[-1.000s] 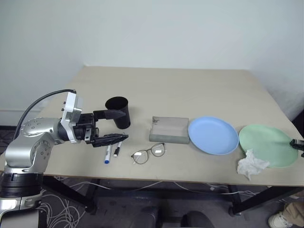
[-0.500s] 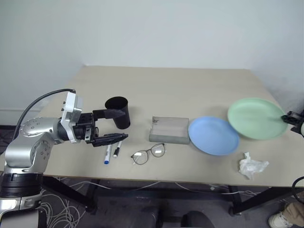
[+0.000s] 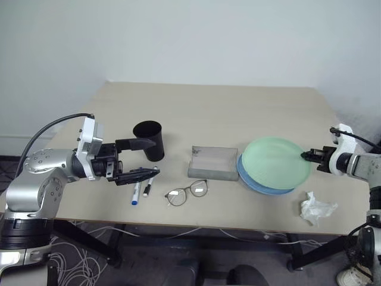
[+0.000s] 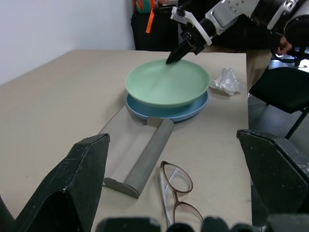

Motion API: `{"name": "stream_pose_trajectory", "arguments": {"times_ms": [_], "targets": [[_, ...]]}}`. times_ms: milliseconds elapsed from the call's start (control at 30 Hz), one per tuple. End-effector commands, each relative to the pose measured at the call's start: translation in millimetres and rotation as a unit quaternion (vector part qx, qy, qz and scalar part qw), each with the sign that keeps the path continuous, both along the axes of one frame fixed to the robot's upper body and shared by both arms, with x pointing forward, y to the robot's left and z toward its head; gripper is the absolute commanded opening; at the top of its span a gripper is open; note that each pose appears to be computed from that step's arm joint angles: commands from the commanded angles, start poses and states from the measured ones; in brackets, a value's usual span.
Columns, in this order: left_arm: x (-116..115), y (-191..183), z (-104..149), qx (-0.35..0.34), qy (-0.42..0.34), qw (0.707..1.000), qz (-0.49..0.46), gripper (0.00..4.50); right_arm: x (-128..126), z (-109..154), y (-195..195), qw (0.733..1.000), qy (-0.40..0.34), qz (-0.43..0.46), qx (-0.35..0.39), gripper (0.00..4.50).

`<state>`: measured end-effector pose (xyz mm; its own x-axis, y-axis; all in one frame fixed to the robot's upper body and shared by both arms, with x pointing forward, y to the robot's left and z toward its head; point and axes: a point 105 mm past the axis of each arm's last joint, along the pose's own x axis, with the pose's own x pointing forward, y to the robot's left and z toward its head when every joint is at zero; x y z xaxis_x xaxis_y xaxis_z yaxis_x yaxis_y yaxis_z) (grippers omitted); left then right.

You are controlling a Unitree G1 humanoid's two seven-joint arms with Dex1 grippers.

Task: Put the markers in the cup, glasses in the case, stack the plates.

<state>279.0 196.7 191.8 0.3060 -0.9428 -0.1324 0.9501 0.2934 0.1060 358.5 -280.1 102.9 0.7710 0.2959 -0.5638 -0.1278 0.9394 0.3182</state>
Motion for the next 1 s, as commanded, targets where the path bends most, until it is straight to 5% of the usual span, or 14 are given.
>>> {"name": "stream_pose_trajectory", "arguments": {"times_ms": [33, 267, 367, 667, 833, 1000], "targets": [[-1, 4, 12, 0.005, -0.028, 1.000, 0.007, 4.50, 4, 13, 4, 1.000, -0.024, -0.002, -0.002, 0.03], [-1, 5, 12, 0.005, -0.028, 1.000, 0.010, 4.50, 3, 6, 12, 1.000, -0.013, 0.005, 0.002, 0.03], [0, 5, 11, 0.005, -0.028, 1.000, 0.011, 4.50, 4, 12, 7, 1.000, -0.021, 0.003, -0.004, 0.67], [-1, 3, 10, 0.002, -0.027, 1.000, 0.009, 4.50, -5, 11, -12, 0.999, -0.004, -0.002, -0.045, 3.74], [-1, 4, 9, 0.003, -0.026, 1.000, 0.011, 4.50, -18, 21, -41, 0.994, -0.015, 0.017, -0.105, 3.74], [-1, 5, 8, 0.004, -0.026, 1.000, 0.012, 4.50, -63, 25, -35, 0.974, 0.000, 0.177, -0.142, 3.74]]}}
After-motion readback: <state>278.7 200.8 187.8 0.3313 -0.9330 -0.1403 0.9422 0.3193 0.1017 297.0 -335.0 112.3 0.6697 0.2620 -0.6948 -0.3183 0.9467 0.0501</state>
